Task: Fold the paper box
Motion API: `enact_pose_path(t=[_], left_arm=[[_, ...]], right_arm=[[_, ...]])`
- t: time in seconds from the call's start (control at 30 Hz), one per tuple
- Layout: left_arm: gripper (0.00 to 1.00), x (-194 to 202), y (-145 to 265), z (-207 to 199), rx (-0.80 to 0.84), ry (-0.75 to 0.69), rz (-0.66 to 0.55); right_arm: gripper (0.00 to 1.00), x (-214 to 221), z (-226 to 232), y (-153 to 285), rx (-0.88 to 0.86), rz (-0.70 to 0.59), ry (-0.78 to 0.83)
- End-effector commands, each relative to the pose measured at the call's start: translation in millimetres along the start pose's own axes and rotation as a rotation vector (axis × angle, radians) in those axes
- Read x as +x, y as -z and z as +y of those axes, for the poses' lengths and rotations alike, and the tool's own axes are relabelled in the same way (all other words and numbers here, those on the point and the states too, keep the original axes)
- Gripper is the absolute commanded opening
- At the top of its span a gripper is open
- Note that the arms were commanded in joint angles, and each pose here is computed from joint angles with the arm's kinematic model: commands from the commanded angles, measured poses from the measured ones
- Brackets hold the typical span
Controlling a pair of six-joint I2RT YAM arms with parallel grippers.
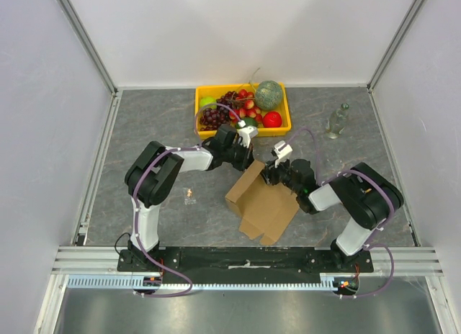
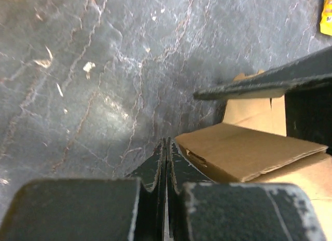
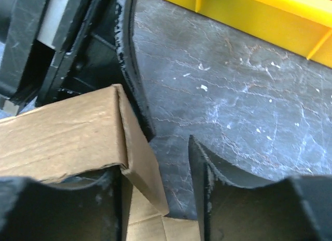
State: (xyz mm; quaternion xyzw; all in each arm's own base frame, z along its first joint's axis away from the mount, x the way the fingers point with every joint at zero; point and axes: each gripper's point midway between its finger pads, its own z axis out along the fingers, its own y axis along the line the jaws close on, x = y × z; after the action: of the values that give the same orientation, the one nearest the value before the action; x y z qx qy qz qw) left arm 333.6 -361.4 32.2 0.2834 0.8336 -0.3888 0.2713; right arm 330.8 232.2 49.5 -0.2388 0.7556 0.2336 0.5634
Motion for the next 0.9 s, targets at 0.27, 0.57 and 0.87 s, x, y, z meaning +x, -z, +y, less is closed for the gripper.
enact_pose_path(t=[0.27, 0.57, 0.87], left_arm=[[0.02, 0, 35, 43, -0.112, 0.16, -0.039], [0.02, -14, 66, 54, -0.258, 0.18, -0.088], [0.02, -54, 140, 10, -0.386, 0.067, -0.275]], right_arm=[[0.69, -14, 0, 30, 0.027, -0.018, -0.019], [0.69, -13, -6, 71, 0.135, 0.034, -0.146], [0.7, -10, -32, 121, 0.506, 0.177, -0.567]])
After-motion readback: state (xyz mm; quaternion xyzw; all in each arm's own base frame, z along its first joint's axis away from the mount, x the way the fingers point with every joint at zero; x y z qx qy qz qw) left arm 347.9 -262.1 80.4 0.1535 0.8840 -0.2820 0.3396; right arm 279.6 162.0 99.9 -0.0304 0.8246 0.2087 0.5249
